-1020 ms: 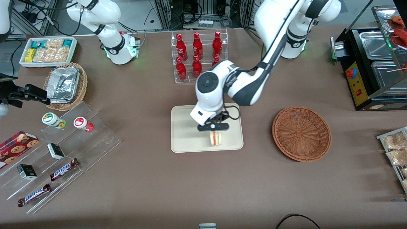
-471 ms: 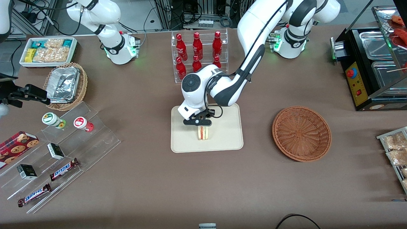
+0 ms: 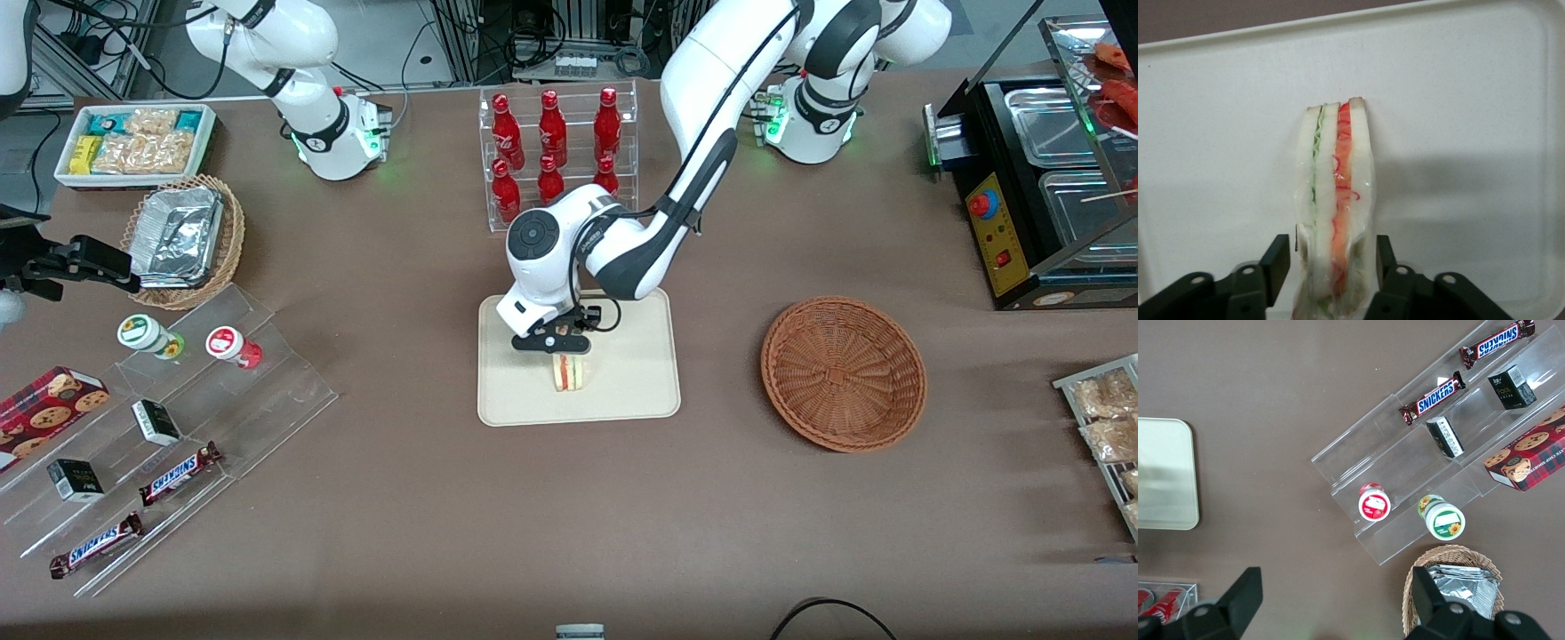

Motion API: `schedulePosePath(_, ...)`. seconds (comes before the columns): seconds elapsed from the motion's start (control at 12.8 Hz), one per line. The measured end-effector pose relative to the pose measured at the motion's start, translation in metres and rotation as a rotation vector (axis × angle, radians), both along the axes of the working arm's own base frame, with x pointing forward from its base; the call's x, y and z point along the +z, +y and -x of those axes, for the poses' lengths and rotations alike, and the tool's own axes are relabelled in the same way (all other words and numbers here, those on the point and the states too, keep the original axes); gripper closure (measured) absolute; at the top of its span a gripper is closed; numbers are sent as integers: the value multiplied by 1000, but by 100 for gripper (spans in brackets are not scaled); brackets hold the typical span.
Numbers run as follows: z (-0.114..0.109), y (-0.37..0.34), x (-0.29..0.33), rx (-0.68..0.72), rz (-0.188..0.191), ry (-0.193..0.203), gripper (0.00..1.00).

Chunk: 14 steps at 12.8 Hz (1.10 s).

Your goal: Place sandwich from basket to tray

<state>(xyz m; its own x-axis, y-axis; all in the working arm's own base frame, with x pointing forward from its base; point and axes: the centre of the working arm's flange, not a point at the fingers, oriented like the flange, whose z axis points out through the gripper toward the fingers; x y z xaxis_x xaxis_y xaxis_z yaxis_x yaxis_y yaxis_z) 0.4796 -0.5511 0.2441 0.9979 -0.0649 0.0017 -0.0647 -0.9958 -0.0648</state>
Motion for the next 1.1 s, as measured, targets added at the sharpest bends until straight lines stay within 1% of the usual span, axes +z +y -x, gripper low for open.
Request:
schedulePosePath(0.16,-11,2,24,24,19,-28,13)
schedulePosePath(0.24,-20,9,44,64,22,-41,2)
schedulePosePath(0.39,-45,37,102,174,34,-68,0)
schedulePosePath(0.55,-73,92,167,279,22,-71,0)
schedulePosePath(0.71,-99,155,215,376,11,-70,0)
schedulePosePath(0.94,-122,231,255,478,-3,-64,0)
schedulePosePath(1.1,-126,275,279,479,-13,-52,0)
